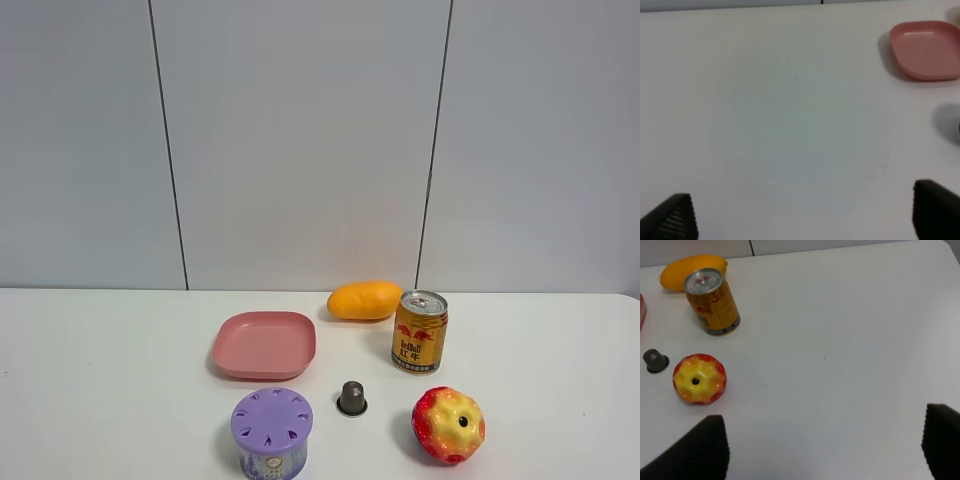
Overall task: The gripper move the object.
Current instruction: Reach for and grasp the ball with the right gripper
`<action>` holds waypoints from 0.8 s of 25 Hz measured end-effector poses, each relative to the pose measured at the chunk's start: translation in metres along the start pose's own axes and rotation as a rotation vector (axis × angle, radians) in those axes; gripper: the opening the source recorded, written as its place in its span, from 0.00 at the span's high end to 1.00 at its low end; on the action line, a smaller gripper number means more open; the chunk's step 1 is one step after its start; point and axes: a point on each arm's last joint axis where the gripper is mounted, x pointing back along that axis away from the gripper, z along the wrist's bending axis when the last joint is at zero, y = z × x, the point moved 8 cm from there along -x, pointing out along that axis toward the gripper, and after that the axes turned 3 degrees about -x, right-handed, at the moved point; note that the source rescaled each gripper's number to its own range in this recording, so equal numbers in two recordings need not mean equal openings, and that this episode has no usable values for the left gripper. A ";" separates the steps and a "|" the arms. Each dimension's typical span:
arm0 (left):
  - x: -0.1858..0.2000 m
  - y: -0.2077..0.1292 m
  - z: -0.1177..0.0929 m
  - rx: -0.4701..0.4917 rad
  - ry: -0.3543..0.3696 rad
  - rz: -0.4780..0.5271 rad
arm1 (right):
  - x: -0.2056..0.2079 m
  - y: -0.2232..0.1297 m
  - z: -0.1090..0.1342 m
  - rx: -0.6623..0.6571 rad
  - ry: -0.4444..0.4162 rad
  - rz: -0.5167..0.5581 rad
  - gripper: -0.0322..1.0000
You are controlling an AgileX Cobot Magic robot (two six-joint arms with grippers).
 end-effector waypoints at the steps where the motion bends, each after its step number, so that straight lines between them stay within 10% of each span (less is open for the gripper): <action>1: 0.000 0.000 0.000 0.000 0.000 0.000 | 0.000 0.000 0.000 0.000 0.000 0.000 0.53; 20: 0.000 0.000 0.000 0.000 0.000 0.000 | 0.000 0.000 0.000 0.000 0.000 0.000 0.53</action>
